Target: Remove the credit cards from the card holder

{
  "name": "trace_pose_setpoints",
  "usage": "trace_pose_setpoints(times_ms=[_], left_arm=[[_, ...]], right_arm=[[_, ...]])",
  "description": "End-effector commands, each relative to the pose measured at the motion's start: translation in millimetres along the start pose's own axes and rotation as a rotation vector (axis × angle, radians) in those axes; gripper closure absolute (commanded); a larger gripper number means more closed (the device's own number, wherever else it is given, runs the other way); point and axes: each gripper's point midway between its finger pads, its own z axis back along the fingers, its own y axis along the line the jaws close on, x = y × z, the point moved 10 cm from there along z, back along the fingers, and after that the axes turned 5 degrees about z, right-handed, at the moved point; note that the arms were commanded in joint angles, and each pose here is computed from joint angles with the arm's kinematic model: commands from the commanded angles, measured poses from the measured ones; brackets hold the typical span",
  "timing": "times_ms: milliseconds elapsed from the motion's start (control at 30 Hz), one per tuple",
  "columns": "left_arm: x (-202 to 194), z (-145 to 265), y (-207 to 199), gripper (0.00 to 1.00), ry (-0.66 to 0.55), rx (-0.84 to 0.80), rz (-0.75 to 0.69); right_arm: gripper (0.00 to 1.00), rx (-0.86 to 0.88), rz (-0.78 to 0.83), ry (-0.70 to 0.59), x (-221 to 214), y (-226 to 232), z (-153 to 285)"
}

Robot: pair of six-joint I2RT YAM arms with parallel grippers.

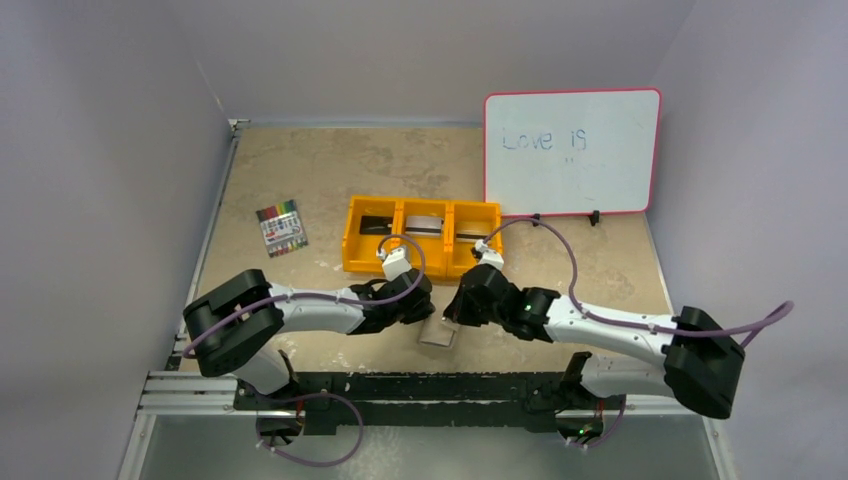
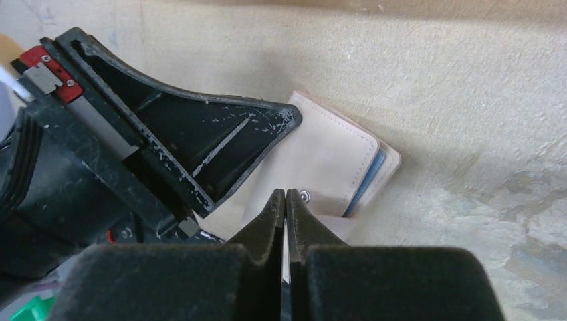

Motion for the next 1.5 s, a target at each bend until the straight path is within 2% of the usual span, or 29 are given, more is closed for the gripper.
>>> trace_pose_setpoints(times_ms=[0,233,267,433,467,500,667,833,967,1167,1467], left_arm=[[-7.2,-1.5,23.7,1.00,0.039,0.130,-0.062],[8.2,18.0,34.6,1.00,-0.111,0.148,0.002],[8.8,19.0,36.0,1.00,-0.122,0.135,0.010],[9.4,19.2,31.8,1.00,-0.128,0.100,0.026],[10.0,18.8,30.4,1.00,-0.130,0.104,0.023],[10.7,18.5,29.4,1.00,-0.134,0.113,0.020],[14.0,20.1,26.6,1.00,-0.155,0.138,0.007],[14.6,19.5,24.2,1.00,-0.164,0.128,0.015],[13.9,19.0,25.9,1.00,-0.165,0.132,0.022],[12.3,18.5,26.2,1.00,-0.163,0.130,0.026],[12.5,16.9,26.2,1.00,-0.177,0.126,0.056]], right_arm=[[1.00,0.142,-0.087,-0.084,8.8,6.0,13.0],[1.00,-0.040,-0.189,-0.102,0.9,-24.8,28.2],[0.96,-0.052,-0.181,-0.097,-1.2,-27.8,27.6],[0.91,-0.083,-0.156,-0.044,-8.5,-33.3,24.1],[0.86,-0.097,-0.158,-0.036,-9.9,-35.2,23.5],[0.76,-0.108,-0.159,-0.032,-10.8,-36.5,23.3],[0.50,-0.019,-0.111,-0.034,-5.9,-27.2,29.8],[0.39,0.118,-0.034,-0.012,6.3,0.6,28.7],[0.33,0.095,0.033,0.028,11.8,14.6,9.0],[0.25,0.029,0.049,0.078,11.9,19.7,-8.5],[0.28,0.026,0.100,0.161,4.0,20.5,-23.8]])
